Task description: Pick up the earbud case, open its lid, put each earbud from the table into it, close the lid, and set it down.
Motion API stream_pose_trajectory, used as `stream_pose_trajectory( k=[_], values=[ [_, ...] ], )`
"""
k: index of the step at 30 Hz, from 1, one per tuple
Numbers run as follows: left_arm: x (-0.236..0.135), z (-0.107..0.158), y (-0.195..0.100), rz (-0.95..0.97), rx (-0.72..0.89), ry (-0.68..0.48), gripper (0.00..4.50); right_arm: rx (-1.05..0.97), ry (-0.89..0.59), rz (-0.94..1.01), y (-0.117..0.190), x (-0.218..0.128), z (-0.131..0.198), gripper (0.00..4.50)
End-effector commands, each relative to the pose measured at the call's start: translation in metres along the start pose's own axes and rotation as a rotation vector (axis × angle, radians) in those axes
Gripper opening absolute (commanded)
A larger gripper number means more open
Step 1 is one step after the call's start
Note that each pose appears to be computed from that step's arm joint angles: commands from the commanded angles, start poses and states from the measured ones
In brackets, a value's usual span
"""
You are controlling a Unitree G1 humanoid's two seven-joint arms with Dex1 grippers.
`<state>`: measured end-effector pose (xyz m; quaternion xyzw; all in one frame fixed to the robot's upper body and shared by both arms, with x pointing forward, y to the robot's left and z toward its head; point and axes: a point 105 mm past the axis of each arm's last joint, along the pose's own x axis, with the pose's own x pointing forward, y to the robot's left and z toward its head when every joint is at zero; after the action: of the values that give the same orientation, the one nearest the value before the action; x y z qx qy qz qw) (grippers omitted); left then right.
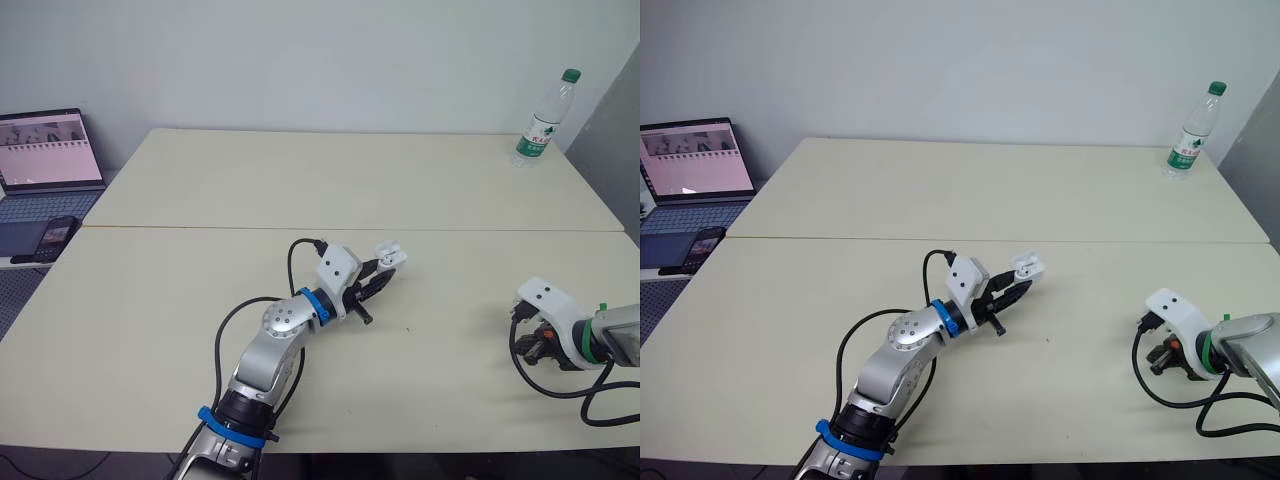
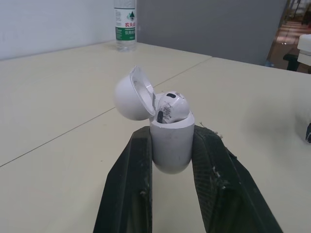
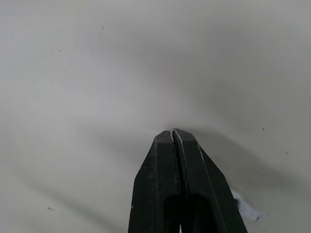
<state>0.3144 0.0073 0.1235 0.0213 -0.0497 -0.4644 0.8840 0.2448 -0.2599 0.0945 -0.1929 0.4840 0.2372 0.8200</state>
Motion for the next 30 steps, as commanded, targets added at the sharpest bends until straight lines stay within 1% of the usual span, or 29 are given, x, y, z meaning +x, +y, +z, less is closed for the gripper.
stream_pose_trajectory(
  k=[1, 4, 7, 10, 11, 13, 16, 18, 19, 22, 26, 30],
  values=[
    [0.003, 0.015, -0.002, -0.016, 0.032, -0.055, 0.77, -0.032, -0.040, -0.025, -0.006, -0.011, 0.008, 0.04],
    [0.003, 0.014, -0.003, -0.018, 0.030, -0.054, 0.77, -0.079, -0.054, 0.012, -0.004, -0.019, 0.011, 0.04],
    [0.003, 0.014, -0.004, -0.018, 0.027, -0.054, 0.77, -0.137, -0.063, 0.024, -0.008, -0.030, 0.011, 0.04],
    [0.003, 0.013, -0.004, -0.019, 0.025, -0.054, 0.77, -0.210, -0.070, -0.008, -0.024, -0.039, 0.011, 0.04],
    [0.003, 0.013, -0.004, -0.019, 0.024, -0.054, 0.77, -0.230, -0.075, -0.022, -0.031, -0.041, 0.011, 0.19],
    [0.003, 0.013, -0.005, -0.020, 0.024, -0.054, 0.77, -0.256, -0.073, -0.026, -0.040, -0.044, 0.008, 0.65],
    [0.003, 0.013, -0.004, -0.020, 0.024, -0.053, 0.77, -0.284, -0.028, -0.003, -0.043, -0.047, -0.003, 1.69],
    [0.002, 0.013, -0.004, -0.018, 0.024, -0.052, 0.77, -0.252, -0.020, 0.001, -0.040, -0.047, -0.005, 2.46],
    [0.002, 0.013, -0.003, -0.017, 0.024, -0.051, 0.77, -0.224, -0.006, -0.005, -0.039, -0.046, -0.007, 2.77],
    [0.001, 0.012, -0.004, -0.015, 0.023, -0.050, 0.77, -0.133, 0.011, -0.017, -0.032, -0.042, -0.008, 2.77],
    [0.001, 0.012, -0.004, -0.016, 0.021, -0.048, 0.77, -0.067, 0.031, -0.013, -0.020, -0.034, -0.012, 2.77],
    [0.001, 0.011, -0.005, -0.020, 0.020, -0.047, 0.77, -0.008, 0.030, -0.045, -0.016, -0.025, -0.015, 2.77]
  ],
)
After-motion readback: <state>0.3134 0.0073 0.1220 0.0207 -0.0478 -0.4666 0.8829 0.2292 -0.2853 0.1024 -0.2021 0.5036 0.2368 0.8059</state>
